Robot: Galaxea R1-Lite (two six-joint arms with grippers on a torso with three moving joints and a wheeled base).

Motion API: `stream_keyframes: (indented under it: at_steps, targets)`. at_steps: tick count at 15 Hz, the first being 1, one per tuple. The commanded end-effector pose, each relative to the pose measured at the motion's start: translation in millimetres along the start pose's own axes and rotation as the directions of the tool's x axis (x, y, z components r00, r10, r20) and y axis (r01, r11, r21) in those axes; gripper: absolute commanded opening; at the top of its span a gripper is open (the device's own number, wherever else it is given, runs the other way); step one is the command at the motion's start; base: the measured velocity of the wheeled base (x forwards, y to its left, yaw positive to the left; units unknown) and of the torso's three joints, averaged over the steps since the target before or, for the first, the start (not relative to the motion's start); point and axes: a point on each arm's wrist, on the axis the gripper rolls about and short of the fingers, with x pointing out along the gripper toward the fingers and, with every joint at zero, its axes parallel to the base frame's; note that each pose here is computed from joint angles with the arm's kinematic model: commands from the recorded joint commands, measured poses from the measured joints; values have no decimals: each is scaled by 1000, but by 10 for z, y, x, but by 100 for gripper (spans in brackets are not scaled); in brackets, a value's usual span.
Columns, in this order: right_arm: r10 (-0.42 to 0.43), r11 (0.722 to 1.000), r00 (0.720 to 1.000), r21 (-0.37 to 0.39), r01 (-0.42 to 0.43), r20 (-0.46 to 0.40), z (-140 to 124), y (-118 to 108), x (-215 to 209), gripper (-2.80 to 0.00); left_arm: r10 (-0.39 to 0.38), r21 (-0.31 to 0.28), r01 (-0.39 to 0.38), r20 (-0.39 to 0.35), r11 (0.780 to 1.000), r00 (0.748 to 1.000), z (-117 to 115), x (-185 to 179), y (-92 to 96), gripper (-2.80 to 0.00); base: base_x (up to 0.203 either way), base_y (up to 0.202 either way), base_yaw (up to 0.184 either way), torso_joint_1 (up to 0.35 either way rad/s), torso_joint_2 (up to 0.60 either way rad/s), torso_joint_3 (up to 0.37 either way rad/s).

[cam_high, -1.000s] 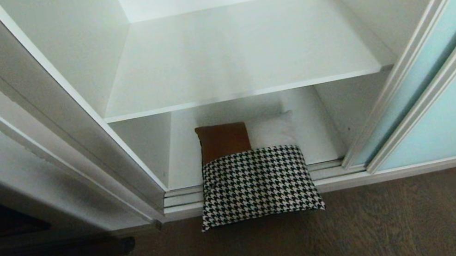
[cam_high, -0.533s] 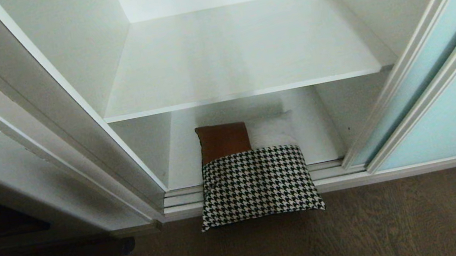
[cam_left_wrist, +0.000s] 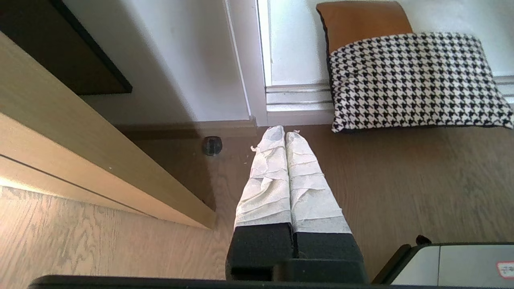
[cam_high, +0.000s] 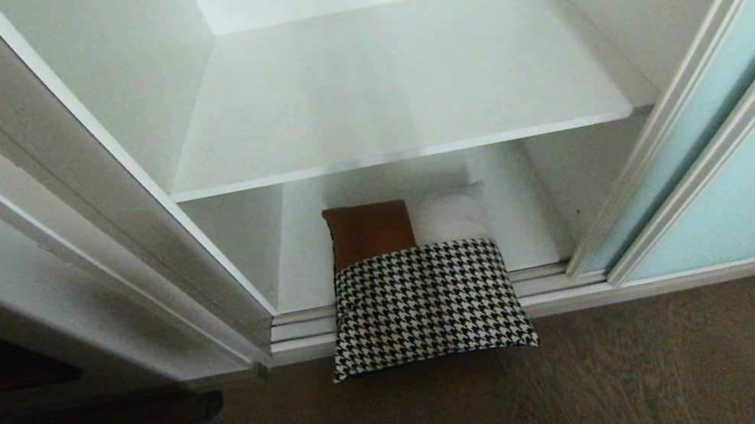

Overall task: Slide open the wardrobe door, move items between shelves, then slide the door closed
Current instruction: Place the pillow on the lower shelf

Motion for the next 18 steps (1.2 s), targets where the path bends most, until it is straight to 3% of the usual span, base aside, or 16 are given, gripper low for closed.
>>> stream_keyframes:
  at_steps: [1, 18]
  targets:
    - [-1, 1000, 1000, -1, 1, -1, -4, 1, 1, -280, -2, -1, 2, -4, 1000, 1000, 2, 1, 0, -280, 0, 0, 0, 2, 3, -145]
    - [0, 1000, 1000, -1, 0, -3, -6, 0, 1, -280, -1, -4, 1, -4, 1000, 1000, 2, 1, 0, -280, 0, 0, 0, 4, 3, -195]
